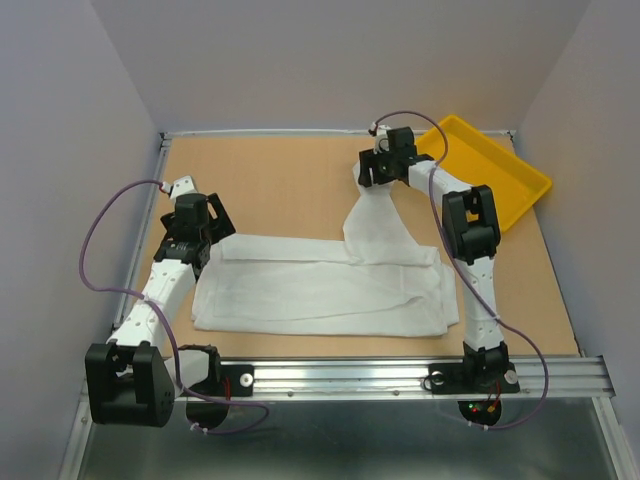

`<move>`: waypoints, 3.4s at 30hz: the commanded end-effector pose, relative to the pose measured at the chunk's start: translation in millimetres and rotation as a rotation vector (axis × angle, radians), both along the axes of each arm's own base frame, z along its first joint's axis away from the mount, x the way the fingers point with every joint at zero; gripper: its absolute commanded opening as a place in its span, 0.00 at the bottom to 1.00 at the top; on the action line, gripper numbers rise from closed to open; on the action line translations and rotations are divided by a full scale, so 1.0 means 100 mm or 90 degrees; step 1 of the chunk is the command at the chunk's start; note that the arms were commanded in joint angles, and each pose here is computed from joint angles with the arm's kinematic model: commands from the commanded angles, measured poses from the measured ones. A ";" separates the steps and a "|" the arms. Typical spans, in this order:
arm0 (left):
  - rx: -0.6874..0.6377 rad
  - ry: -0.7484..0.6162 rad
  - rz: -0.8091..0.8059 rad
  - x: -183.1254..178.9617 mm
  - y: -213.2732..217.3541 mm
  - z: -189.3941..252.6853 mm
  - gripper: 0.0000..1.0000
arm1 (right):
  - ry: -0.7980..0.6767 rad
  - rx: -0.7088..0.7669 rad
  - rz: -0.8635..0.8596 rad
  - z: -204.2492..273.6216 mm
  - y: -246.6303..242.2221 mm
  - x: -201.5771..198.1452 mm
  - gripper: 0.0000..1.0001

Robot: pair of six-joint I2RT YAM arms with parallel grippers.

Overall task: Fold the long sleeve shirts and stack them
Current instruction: Fold the shirt

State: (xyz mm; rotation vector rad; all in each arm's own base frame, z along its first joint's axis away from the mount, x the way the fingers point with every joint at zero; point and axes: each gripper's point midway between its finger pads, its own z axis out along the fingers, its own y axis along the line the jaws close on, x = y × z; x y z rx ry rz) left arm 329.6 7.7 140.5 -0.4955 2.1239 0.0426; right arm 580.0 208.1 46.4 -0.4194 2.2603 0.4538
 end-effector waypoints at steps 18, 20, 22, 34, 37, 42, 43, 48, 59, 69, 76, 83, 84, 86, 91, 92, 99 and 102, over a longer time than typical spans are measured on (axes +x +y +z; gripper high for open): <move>0.014 -0.038 0.005 0.04 0.04 0.16 0.91 | -0.189 0.061 0.205 1.60 0.56 -0.56 0.05; 0.012 -0.041 0.004 0.04 0.03 0.18 0.91 | -0.206 0.080 0.234 1.88 0.64 -0.87 0.05; 0.012 -0.045 0.004 0.03 0.03 0.20 0.91 | -0.166 0.093 0.265 1.73 0.70 -1.22 0.05; -0.005 -0.072 -0.017 0.03 -0.04 0.31 0.91 | 0.203 0.235 0.517 0.84 1.07 -4.07 0.21; -0.015 -0.083 -0.033 0.02 -0.09 0.35 0.91 | 0.256 0.250 0.527 0.78 0.88 -4.42 0.39; -0.050 -0.089 -0.079 0.03 -0.26 0.39 0.90 | 0.161 0.218 0.471 1.07 0.74 -4.34 0.64; -0.065 -0.089 -0.091 0.03 -0.31 0.39 0.90 | 0.115 0.181 0.392 1.12 0.70 -4.10 0.67; -0.102 -0.072 -0.122 0.08 -0.47 0.36 0.88 | -0.046 0.068 0.063 1.37 0.19 -3.22 0.70; -0.209 0.099 -0.101 0.16 -0.71 -0.41 0.89 | 0.045 0.092 -0.392 0.66 -1.23 -2.82 0.73; -0.203 0.173 -0.016 0.37 -0.55 -0.84 0.89 | 0.085 0.176 -0.442 0.21 -1.27 -2.62 0.53; -0.219 0.229 0.031 0.51 -0.35 -1.23 0.89 | 0.106 0.219 -0.414 -0.07 -1.10 -2.39 0.50; -0.225 0.180 0.009 1.15 -0.39 -1.06 0.89 | 0.069 0.249 -0.392 -0.03 -0.99 -1.97 0.48; -0.224 0.152 0.000 1.30 -0.39 -0.90 0.89 | 0.073 0.246 -0.392 -0.06 -0.98 -1.93 0.48; -0.220 0.126 -0.016 1.41 -0.40 -0.73 0.89 | 0.051 0.251 -0.375 0.07 -0.94 -1.79 0.51; -0.151 0.032 -0.112 1.26 -0.55 0.00 0.89 | 0.020 0.248 -0.337 0.37 -0.91 -1.79 0.57; -0.143 0.027 -0.133 1.19 -0.65 0.05 0.89 | 0.008 0.246 -0.324 0.48 -0.91 -1.84 0.60; -0.133 0.070 -0.322 0.37 -1.53 -0.12 0.90 | -0.009 0.249 -0.258 0.78 -0.87 -2.29 0.78; -0.151 0.105 -0.314 0.17 -1.55 -0.34 0.90 | -0.033 0.254 -0.240 0.93 -0.89 -2.46 0.80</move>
